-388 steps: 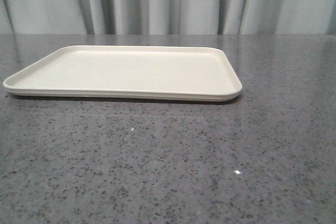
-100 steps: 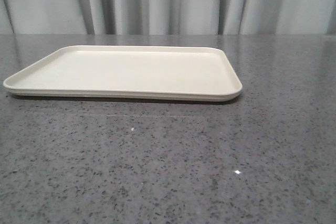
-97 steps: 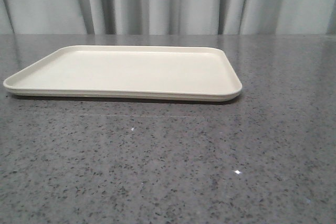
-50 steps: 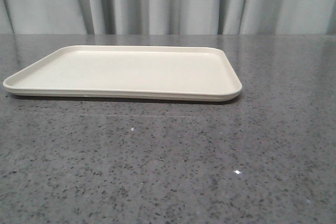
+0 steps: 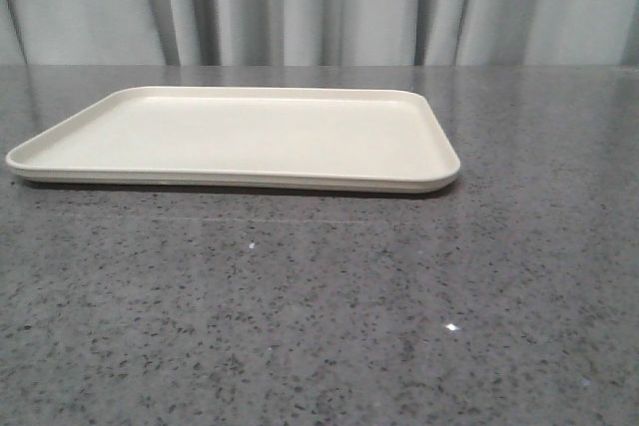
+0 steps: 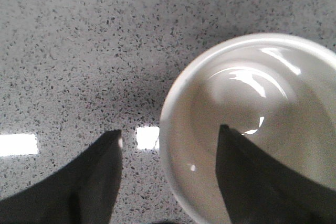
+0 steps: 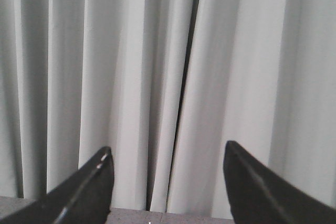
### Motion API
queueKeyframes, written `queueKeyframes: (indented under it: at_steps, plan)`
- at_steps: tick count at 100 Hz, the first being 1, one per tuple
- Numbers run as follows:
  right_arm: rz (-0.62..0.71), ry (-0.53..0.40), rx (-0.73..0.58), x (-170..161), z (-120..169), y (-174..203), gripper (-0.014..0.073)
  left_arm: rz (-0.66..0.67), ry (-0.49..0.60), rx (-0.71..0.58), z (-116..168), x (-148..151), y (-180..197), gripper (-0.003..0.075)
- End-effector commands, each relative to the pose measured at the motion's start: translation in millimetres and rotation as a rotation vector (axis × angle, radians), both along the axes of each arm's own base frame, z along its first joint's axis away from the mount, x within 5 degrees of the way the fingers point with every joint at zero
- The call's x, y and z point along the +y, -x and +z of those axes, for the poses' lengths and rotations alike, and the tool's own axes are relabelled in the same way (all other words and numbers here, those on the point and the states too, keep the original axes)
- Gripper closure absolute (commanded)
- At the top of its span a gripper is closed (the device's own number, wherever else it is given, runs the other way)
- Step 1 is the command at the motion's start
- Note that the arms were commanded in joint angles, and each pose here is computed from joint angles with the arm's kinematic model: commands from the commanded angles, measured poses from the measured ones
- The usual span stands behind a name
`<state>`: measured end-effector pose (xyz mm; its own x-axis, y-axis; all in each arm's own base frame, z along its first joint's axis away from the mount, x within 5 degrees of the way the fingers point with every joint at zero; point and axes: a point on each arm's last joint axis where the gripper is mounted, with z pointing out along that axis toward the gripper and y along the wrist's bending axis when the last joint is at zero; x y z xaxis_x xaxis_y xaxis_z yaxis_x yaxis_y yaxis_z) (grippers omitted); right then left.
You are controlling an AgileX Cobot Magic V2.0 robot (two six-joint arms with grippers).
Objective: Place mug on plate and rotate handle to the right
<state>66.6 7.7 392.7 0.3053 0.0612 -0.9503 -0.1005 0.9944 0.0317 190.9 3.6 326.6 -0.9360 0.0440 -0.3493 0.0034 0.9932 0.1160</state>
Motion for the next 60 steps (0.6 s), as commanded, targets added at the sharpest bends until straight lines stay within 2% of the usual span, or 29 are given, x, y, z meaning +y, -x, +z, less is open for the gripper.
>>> queueKeyframes:
  at_steps: [1, 19, 51, 60]
  plan:
    - [-0.017, 0.003, -0.023, -1, 10, 0, 0.013, 0.001, 0.007, -0.049, 6, 0, -7, 0.0332]
    - [-0.017, 0.003, -0.023, -1, 10, 0, 0.013, -0.003, 0.007, -0.06, 2, -1, -14, 0.0332]
    - [-0.018, 0.003, -0.023, -1, 10, 0, 0.013, -0.001, 0.002, 0.003, -7, 0, -20, 0.0334]
    - [-0.018, 0.003, -0.023, -1, 10, 0, 0.013, -0.002, -0.013, 0.002, -7, 1, -20, 0.0379]
